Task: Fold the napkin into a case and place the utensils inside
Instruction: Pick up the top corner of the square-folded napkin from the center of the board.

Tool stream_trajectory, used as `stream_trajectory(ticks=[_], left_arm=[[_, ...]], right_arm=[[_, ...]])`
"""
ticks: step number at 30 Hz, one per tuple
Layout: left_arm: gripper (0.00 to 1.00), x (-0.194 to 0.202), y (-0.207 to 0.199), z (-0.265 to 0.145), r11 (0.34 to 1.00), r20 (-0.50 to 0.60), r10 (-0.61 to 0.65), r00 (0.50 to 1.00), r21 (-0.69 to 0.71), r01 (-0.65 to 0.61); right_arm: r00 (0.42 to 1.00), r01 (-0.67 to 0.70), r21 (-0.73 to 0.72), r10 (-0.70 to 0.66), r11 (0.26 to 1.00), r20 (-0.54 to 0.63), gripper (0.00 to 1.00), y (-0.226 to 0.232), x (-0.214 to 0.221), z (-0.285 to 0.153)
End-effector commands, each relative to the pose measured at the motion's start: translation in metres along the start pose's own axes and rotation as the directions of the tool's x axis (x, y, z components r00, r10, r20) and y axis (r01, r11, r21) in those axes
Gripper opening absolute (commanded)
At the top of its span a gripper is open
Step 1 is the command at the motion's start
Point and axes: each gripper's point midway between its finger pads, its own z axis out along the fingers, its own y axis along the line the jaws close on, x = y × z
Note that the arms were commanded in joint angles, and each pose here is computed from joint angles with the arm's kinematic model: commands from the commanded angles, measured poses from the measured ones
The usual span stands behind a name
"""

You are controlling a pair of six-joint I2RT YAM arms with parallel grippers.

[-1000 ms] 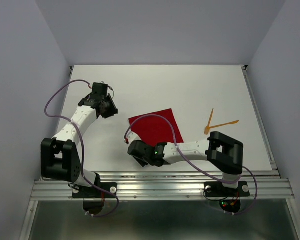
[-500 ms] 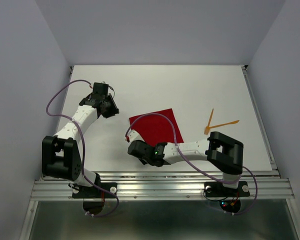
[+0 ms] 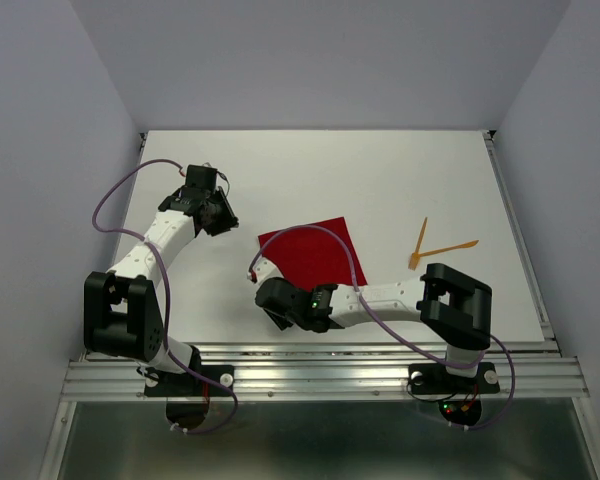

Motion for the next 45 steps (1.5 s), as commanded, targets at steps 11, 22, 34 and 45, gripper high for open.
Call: stream_trajectory(ticks=[11,22,34,45], left_arm=[[0.36,0.000,0.000,0.005,1.000,-0.006,0.020,1.000,0.008,-0.020],[0.36,0.006,0.002,0.008,1.000,-0.021,0.025,0.999,0.011,-0.024],[0.35,0.005,-0.002,0.007,0.999,-0.021,0.026,0.999,0.029,-0.026],[0.35,0.007,-0.003,0.009,0.999,-0.031,0.019,0.999,0.039,-0.018]], right_arm=[[1.000,-0.008,0.010,0.008,1.000,-0.013,0.28,0.008,0.008,0.018],[0.997,-0.043,0.012,0.042,0.999,0.059,0.01,0.003,-0.012,0.000],[0.978,-0.099,0.025,0.093,0.995,0.186,0.01,-0.013,-0.047,-0.025],[0.945,-0.217,0.004,0.209,0.976,0.250,0.01,-0.070,-0.077,-0.012]])
